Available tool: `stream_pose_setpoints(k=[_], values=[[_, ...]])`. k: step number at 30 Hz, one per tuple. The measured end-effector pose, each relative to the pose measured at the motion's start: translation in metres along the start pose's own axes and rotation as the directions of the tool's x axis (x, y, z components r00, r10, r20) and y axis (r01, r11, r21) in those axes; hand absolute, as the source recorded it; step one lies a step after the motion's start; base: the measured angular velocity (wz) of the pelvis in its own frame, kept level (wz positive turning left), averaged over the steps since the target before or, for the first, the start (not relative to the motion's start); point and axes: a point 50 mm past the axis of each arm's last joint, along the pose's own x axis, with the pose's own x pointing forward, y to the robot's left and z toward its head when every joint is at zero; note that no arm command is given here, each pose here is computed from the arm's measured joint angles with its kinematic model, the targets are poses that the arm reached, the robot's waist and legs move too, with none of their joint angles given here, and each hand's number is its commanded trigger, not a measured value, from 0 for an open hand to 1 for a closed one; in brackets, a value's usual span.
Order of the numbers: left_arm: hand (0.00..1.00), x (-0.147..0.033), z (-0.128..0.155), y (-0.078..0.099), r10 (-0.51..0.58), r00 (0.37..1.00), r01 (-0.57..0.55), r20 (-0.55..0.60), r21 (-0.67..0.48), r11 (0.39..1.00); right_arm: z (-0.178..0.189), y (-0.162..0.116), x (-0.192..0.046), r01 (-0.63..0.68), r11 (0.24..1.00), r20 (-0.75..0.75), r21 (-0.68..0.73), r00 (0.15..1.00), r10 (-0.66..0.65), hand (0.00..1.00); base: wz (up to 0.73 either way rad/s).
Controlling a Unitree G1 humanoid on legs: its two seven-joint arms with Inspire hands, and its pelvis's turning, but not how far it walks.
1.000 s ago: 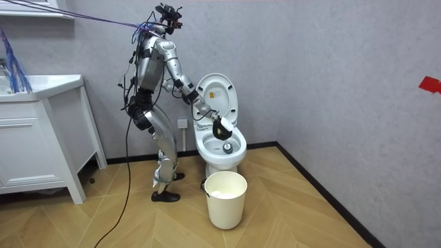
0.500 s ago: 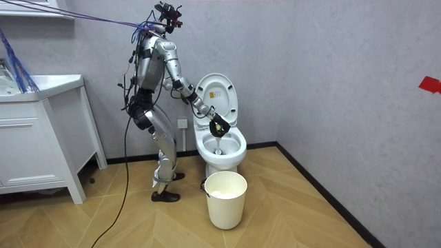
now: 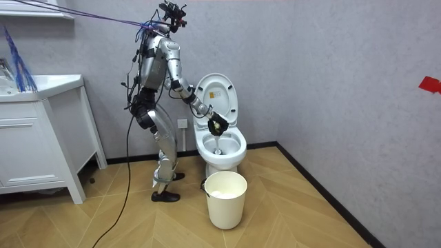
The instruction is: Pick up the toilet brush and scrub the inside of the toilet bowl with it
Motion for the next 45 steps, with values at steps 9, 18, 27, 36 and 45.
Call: stream_pose_setpoints(k=[9,18,27,36,45], values=[[0.00,0.003,-0.001,0.004,0.046,0.999,-0.045,-0.018,0.020,0.999,-0.016,-0.008,0.016,0.024,0.867,-0.160,0.497,0.985,0.065,1.00,-0.02],[0.00,0.002,-0.005,0.006,0.088,0.995,-0.086,-0.046,0.051,0.995,-0.021,-0.033,0.026,0.161,0.792,-0.234,0.589,0.972,-0.024,1.00,-0.06],[0.00,0.002,-0.004,0.005,0.090,0.995,-0.087,-0.041,0.064,0.994,-0.024,-0.029,0.026,0.162,0.782,-0.243,0.602,0.970,-0.015,1.00,0.00],[0.00,0.002,-0.004,0.002,0.038,0.998,-0.035,-0.048,0.063,0.997,-0.015,-0.026,0.025,0.108,0.920,-0.149,0.376,0.987,-0.054,1.00,-0.01],[0.00,0.004,-0.001,0.001,0.017,0.999,-0.016,-0.035,0.026,1.000,0.005,-0.027,0.022,0.052,0.992,0.003,0.119,0.999,-0.053,1.00,-0.01]])
